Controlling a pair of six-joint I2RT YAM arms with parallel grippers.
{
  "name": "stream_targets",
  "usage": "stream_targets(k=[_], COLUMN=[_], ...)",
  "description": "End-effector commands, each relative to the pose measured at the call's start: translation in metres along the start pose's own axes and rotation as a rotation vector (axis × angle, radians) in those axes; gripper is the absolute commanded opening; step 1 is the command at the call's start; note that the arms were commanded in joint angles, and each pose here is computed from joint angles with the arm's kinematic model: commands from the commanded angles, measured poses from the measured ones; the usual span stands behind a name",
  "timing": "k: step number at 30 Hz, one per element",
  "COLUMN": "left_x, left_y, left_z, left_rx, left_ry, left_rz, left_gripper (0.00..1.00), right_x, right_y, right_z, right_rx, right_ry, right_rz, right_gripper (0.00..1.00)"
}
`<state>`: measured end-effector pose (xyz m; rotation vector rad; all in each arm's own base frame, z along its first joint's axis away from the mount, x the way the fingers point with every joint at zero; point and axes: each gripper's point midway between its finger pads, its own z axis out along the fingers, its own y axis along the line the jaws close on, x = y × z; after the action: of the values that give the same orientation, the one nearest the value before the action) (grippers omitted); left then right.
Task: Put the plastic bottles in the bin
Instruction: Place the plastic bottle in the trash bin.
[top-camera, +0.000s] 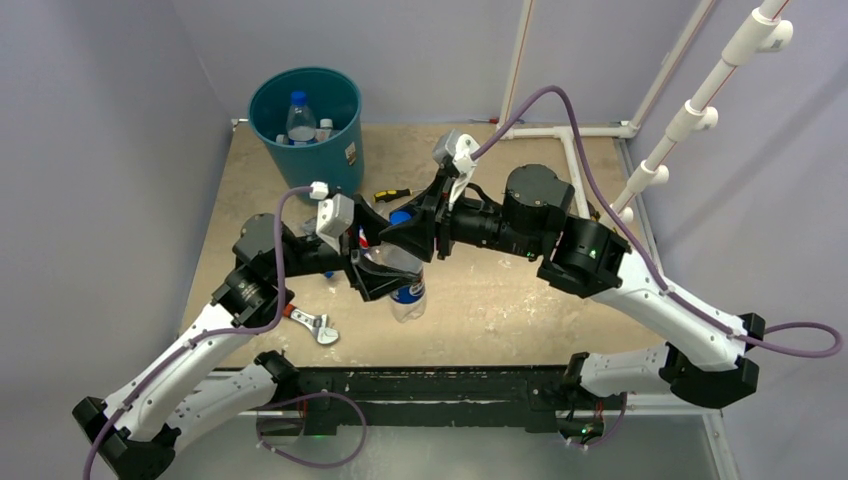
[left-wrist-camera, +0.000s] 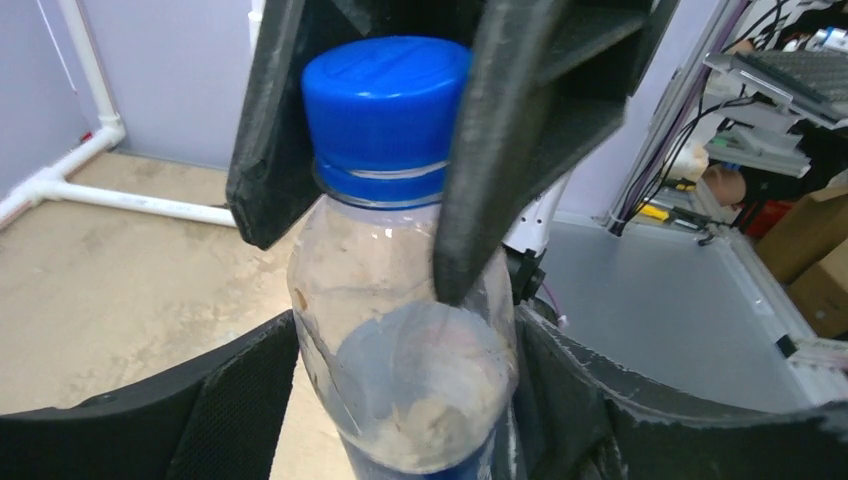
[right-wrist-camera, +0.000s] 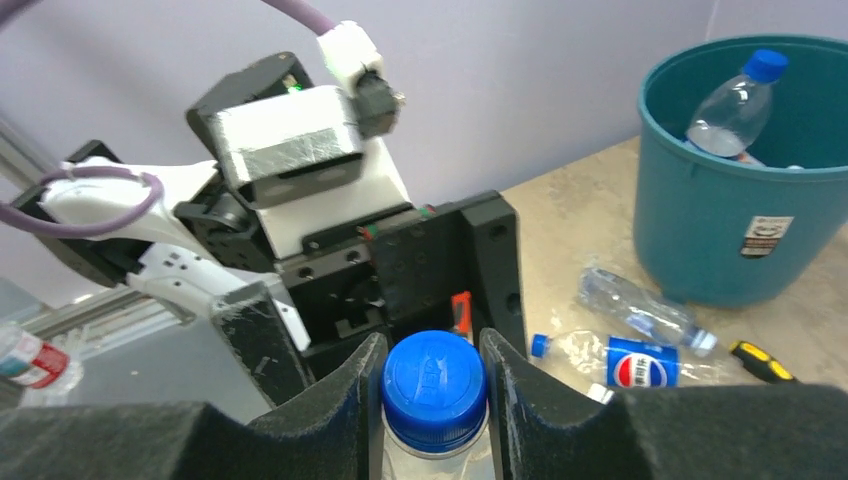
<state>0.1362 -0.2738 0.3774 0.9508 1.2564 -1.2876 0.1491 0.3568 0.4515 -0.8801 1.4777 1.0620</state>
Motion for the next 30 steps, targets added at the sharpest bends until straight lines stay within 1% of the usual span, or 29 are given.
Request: stream_targets(k=[1, 3, 6, 10, 12, 14, 17, 18, 19, 21, 22, 23, 24, 25, 28, 30], left_x=[0.001, -0.001, -0.004, -0.007, -0.008, -0.009, -0.012, -0.014, -0.017, -0.022, -0.024, -0.027, -0.03, -0.033, -0.046, -0.062], left_y=[0.003, 0.002, -0.002, -0.006, -0.007, -0.007, -0.009, -0.009, -0.009, -0.008, -0.008, -0.007, -0.005, -0.003, 0.011, 0.025], left_z=[0.003, 0.002, 0.0, -0.001, -0.002, -0.003, -0.005, -0.005, -0.006, -0.006, -0.007, -0.007, -0.007, -0.007, -0.01, -0.013], left_rx=[-0.003, -0.005, 0.0, 0.017, 0.016, 0.01, 0.011, 0.009, 0.003, -0.009, -0.015, -0.023, -0.034, -0.051, -0.143, -0.236], left_ry=[-0.018, -0.025, -0.04, -0.06, -0.065, -0.071, -0.081, -0.088, -0.095, -0.108, -0.114, -0.12, -0.125, -0.133, -0.168, -0.209], left_rz=[-0.003, 0.0, 0.007, 0.013, 0.016, 0.02, 0.03, 0.033, 0.038, 0.047, 0.052, 0.058, 0.063, 0.073, 0.109, 0.145], left_gripper=[0.78, 0.81, 0.79, 0.63, 0.53, 0.41, 0.32, 0.29, 0.26, 0.24, 0.24, 0.23, 0.23, 0.22, 0.19, 0.15], right_x=[-0.034, -0.032, -0.033, -0.036, -0.036, -0.036, -0.036, -0.036, -0.037, -0.039, -0.041, -0.042, -0.045, -0.048, -0.056, -0.063], right_y=[0.024, 0.023, 0.022, 0.021, 0.021, 0.02, 0.021, 0.021, 0.022, 0.023, 0.022, 0.021, 0.02, 0.018, 0.007, -0.007], right_z=[0.0, 0.0, 0.0, -0.001, -0.001, 0.0, -0.001, -0.002, -0.004, -0.008, -0.011, -0.014, -0.019, -0.024, -0.046, -0.068], right_rx=[-0.112, -0.109, -0.105, -0.102, -0.1, -0.099, -0.103, -0.103, -0.105, -0.104, -0.099, -0.09, -0.076, -0.059, 0.013, 0.101], right_ry=[-0.117, -0.124, -0.146, -0.175, -0.182, -0.181, -0.18, -0.181, -0.183, -0.185, -0.188, -0.191, -0.199, -0.207, -0.263, -0.344], right_rz=[0.039, 0.042, 0.046, 0.047, 0.047, 0.048, 0.044, 0.043, 0.043, 0.042, 0.041, 0.042, 0.041, 0.041, 0.043, 0.052], right_gripper=[0.0, 0.0, 0.0, 0.0, 0.0, 0.0, 0.0, 0.07, 0.23, 0.59, 0.68, 0.79, 0.94, 0.98, 0.99, 0.99])
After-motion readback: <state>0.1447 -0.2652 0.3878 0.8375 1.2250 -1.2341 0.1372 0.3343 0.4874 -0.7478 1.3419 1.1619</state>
